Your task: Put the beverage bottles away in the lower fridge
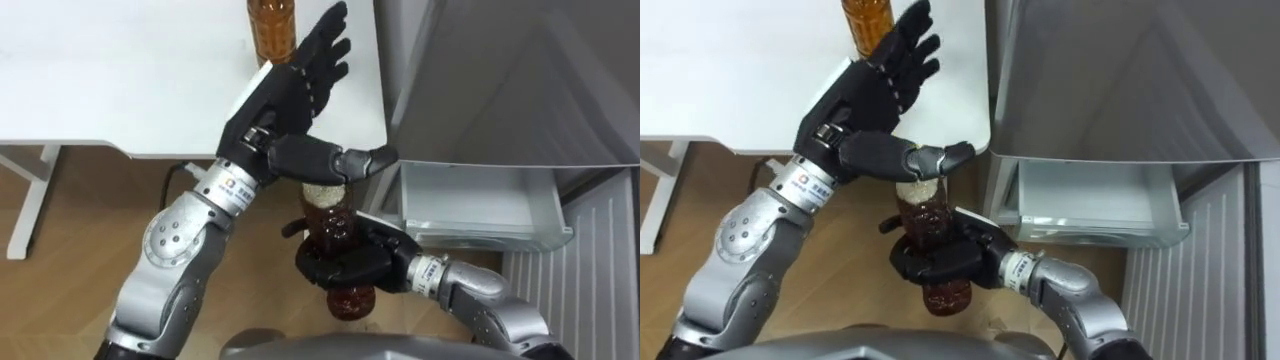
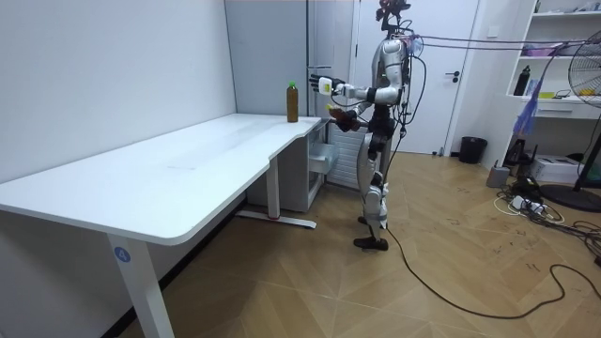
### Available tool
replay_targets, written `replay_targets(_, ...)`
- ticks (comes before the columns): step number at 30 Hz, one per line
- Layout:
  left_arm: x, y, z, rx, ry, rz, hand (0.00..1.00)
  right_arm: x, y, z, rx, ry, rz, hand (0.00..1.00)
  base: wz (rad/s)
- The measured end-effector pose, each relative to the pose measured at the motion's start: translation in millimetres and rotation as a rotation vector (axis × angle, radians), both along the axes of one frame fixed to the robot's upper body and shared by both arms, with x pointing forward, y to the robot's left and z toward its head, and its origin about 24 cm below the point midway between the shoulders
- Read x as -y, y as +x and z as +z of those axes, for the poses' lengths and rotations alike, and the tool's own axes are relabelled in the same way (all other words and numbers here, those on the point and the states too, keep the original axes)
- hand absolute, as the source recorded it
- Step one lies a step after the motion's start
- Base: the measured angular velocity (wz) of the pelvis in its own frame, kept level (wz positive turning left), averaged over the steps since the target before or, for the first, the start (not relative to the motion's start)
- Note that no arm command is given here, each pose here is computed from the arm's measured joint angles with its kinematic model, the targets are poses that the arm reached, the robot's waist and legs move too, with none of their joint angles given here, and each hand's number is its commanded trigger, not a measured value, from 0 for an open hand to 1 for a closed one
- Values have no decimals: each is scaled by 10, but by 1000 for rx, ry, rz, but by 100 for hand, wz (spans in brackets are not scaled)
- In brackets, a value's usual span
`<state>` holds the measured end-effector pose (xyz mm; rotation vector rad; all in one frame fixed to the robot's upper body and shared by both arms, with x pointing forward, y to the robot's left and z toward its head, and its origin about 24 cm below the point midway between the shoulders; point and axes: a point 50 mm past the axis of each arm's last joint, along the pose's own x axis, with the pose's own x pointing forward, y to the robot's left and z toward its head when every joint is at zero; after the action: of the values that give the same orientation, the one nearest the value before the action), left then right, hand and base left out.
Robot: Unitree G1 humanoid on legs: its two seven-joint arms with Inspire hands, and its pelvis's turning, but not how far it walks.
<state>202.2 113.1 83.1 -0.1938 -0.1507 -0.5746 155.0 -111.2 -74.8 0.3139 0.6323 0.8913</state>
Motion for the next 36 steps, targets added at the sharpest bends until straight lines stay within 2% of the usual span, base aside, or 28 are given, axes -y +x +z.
replay_targets(2, -14, 11, 173, 71, -26, 20, 0, 7, -5, -6, 2, -14, 8, 100, 0)
replay_targets(5, -55, 37, 316, 127, -65, 53, 0, 21, -16, -23, -7, -22, 7, 100, -3)
replay_targets(10, -122, 39, 397, 154, -85, 102, 0, 24, -36, -46, -28, -40, 8, 100, -3)
replay_targets(14, -250, 99, 473, 184, -96, 201, 0, 53, -58, -60, -31, -55, 6, 100, -5)
replay_targets(20, -686, 82, 704, 324, -132, 491, 0, 236, -82, -73, -38, -75, -83, 100, 1)
replay_targets(23, -836, 56, 755, 358, -139, 595, 0, 313, -76, -75, -32, -97, -115, 100, 0)
replay_targets(28, -1201, -50, 840, 411, -142, 926, 0, 406, -148, -109, -26, -160, -136, 100, 1)
replay_targets(33, -1463, -165, 851, 432, -147, 1206, 0, 429, -253, -129, -39, -189, -142, 100, 5)
replay_targets(36, -1640, -228, 756, 384, -179, 1376, 0, 440, -257, -114, -29, -209, -172, 100, 0)
